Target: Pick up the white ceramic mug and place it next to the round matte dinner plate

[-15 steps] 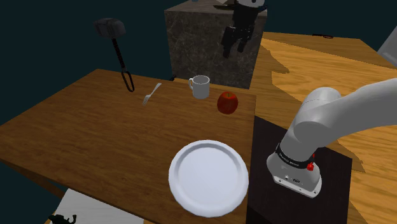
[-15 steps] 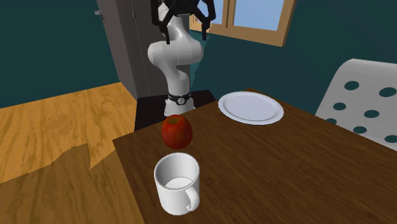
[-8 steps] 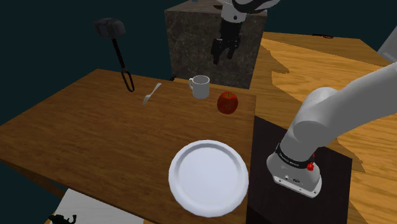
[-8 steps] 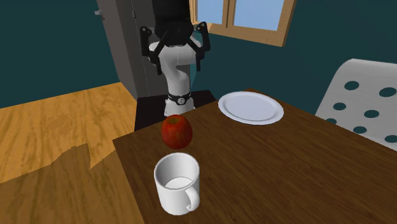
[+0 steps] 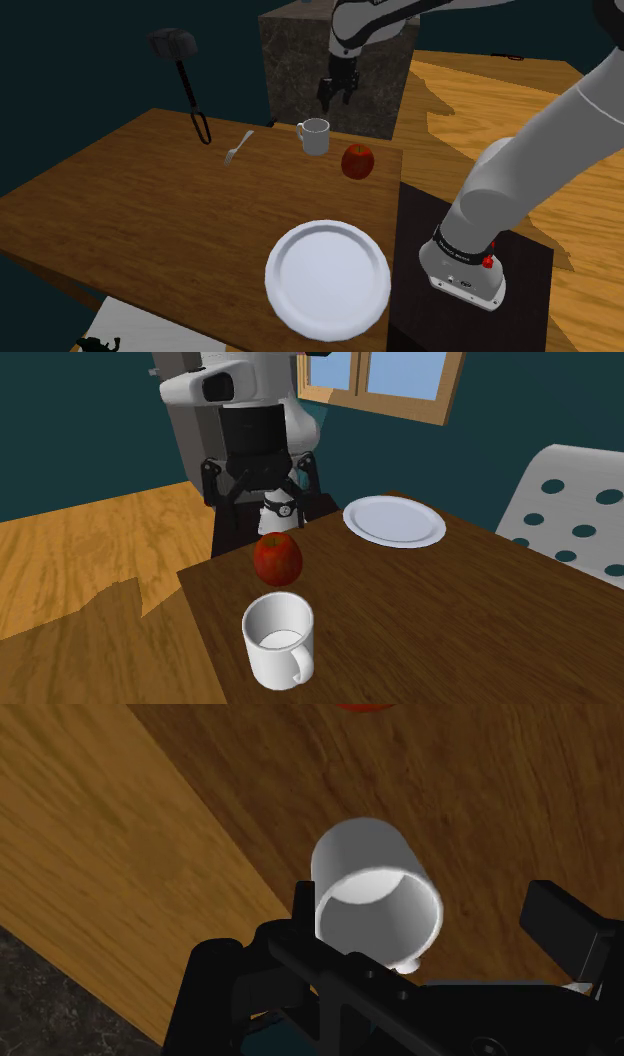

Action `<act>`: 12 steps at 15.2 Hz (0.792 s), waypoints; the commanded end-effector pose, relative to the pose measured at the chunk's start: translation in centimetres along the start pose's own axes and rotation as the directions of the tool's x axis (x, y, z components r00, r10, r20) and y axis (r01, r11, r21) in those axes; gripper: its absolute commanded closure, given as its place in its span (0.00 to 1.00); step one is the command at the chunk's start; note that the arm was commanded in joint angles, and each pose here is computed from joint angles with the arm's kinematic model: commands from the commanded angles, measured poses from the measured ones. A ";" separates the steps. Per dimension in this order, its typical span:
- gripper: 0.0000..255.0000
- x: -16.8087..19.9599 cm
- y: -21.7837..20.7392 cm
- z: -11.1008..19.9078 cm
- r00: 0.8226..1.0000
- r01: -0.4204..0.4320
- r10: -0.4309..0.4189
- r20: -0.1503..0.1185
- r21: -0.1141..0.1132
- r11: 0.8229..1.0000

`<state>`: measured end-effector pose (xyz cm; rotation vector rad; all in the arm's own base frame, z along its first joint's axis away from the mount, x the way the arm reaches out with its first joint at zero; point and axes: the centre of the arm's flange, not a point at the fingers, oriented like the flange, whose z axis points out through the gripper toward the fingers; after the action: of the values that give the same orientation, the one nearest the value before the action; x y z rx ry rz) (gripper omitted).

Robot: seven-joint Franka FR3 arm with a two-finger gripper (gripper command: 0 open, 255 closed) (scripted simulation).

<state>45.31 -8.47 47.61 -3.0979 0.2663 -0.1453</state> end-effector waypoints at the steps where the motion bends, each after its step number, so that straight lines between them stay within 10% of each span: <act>1: 0.00 1.7 0.8 2.1 1.000 -0.007 0.007 0.007 -0.006 1.000; 12: 0.00 8.2 3.7 11.1 0.999 -0.033 0.034 0.034 -0.027 0.999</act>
<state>53.61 -13.23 37.75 -3.1162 0.3212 -0.0875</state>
